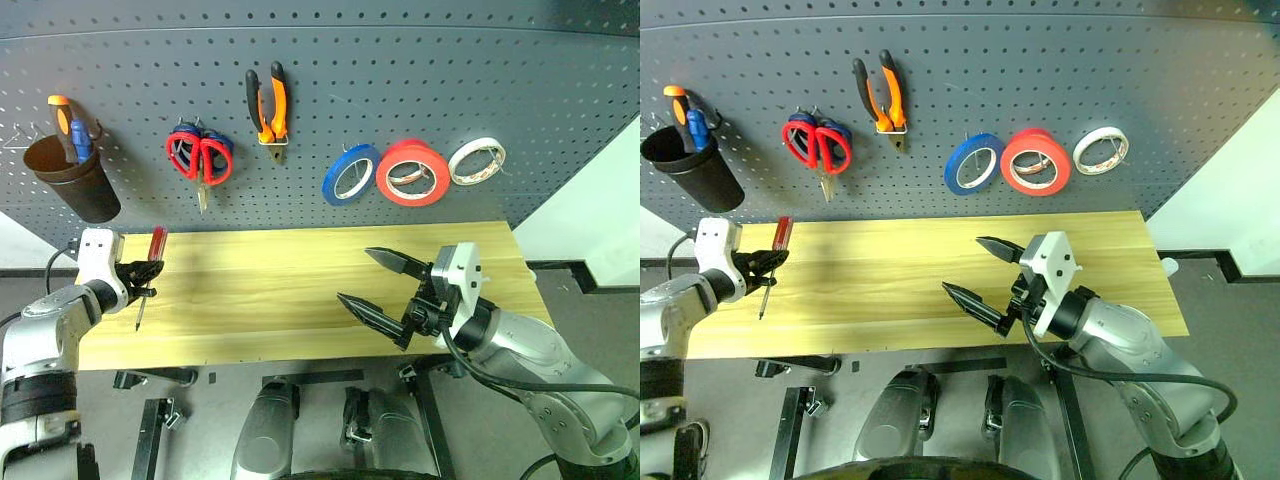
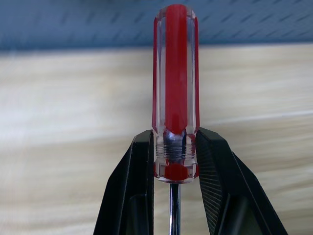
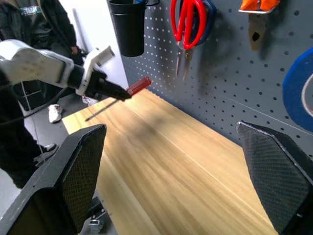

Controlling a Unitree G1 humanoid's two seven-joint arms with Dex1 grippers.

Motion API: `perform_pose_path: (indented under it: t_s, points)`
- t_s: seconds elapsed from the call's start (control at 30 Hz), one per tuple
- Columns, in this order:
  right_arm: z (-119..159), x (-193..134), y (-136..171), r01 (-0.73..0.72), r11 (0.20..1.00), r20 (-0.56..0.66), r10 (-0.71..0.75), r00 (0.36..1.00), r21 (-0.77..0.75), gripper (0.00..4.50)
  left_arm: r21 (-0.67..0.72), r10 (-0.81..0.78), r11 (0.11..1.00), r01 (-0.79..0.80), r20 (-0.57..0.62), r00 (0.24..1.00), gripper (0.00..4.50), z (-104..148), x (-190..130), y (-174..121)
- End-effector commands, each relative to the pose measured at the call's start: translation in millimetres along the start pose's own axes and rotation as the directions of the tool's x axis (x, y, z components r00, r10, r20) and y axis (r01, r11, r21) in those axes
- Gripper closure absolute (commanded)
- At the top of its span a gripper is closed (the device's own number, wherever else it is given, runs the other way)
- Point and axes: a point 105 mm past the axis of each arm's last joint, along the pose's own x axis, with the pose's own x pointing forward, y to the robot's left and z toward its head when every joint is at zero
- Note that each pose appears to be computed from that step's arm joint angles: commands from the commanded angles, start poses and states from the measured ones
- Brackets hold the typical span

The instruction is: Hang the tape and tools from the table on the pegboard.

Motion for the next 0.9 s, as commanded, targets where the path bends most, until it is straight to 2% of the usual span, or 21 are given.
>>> perform_pose_path:
  t_s: [0.03, 0.23, 0.3, 0.43, 0.6, 0.9]
  points:
    - [5.9, 4.7, -1.0, -0.004, 0.999, 0.047, 0.006, 0.999, -0.032, 0.0, 0.07, -0.022, 0.998, 0.01, 0.166, 0.986, 3.65, 24.6, -15.8, -15.4]
    - [4.3, 10.7, -4.5, 0.0, 0.999, 0.073, 0.003, 0.997, -0.039, 0.0, 0.188, -0.096, 0.981, 0.038, 0.312, 0.945, 3.65, 23.1, -35.3, -54.3]
    - [3.2, 11.9, -6.4, 0.002, 0.999, 0.076, 0.001, 0.997, -0.043, 0.0, 0.216, -0.105, 0.976, 0.02, 0.392, 0.914, 3.65, 31.1, -40.2, -65.0]
    - [1.7, 11.6, -10.7, 0.007, 0.998, 0.075, -0.003, 0.997, -0.057, 0.0, 0.197, -0.092, 0.98, -0.02, 0.544, 0.834, 3.65, 68.0, -50.2, -73.6]
    - [0.4, 11.7, -13.3, 0.006, 0.998, 0.072, -0.001, 0.997, -0.068, 0.0, 0.214, -0.103, 0.975, -0.065, 0.688, 0.719, 3.65, 125.1, -59.7, -66.6]
    - [-2.7, 10.5, -13.9, 0.006, 0.998, 0.067, -0.001, 0.998, -0.068, 0.0, 0.259, -0.133, 0.955, -0.143, 0.808, 0.574, 3.65, 205.0, -78.1, -41.3]
